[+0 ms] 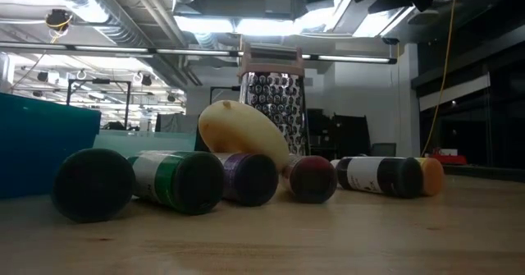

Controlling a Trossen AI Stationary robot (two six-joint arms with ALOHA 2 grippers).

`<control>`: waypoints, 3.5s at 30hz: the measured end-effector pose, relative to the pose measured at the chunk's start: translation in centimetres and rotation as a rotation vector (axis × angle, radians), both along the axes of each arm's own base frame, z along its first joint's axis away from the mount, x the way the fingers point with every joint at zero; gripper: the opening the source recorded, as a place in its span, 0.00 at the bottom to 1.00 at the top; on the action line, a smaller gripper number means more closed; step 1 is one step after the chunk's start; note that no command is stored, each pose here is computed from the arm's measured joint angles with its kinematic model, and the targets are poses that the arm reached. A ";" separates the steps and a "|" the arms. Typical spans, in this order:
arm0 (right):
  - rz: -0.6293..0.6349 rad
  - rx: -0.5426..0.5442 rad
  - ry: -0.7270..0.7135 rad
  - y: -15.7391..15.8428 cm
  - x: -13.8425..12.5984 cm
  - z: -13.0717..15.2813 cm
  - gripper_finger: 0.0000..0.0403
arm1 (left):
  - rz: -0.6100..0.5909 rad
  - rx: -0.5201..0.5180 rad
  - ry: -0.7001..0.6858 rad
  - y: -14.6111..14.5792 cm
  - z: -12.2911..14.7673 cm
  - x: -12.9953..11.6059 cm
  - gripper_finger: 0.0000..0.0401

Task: Pick & Place Food Item
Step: Put the red popcorn bag into the dark blue bin, then put the brown donut into the blue bin

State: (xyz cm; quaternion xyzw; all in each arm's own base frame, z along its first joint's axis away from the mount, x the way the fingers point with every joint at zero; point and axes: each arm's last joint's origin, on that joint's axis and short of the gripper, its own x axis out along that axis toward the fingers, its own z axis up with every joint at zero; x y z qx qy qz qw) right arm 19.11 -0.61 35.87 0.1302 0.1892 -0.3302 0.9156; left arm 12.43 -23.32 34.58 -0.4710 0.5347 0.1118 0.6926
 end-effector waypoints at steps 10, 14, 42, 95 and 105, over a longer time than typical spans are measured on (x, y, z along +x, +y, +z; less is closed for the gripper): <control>0.003 -0.006 0.004 0.0 0.0 0.0 0.58 | 0.005 0.020 -0.008 -0.5 -0.9 1.8 0.00; 0.011 -0.019 0.015 0.0 0.0 0.0 0.58 | 0.007 -0.006 -0.033 -1.0 -1.1 2.7 0.01; 0.016 -0.026 0.045 -1.1 0.0 0.0 0.58 | 0.051 0.397 0.337 2.5 -4.7 4.1 0.14; 0.305 0.344 0.076 -2.0 -0.1 -1.0 0.59 | 0.465 0.910 -0.448 26.9 3.5 16.3 0.47; 0.092 0.451 0.324 0.6 1.1 -4.5 0.58 | 0.322 0.941 -0.415 28.1 2.7 16.2 0.46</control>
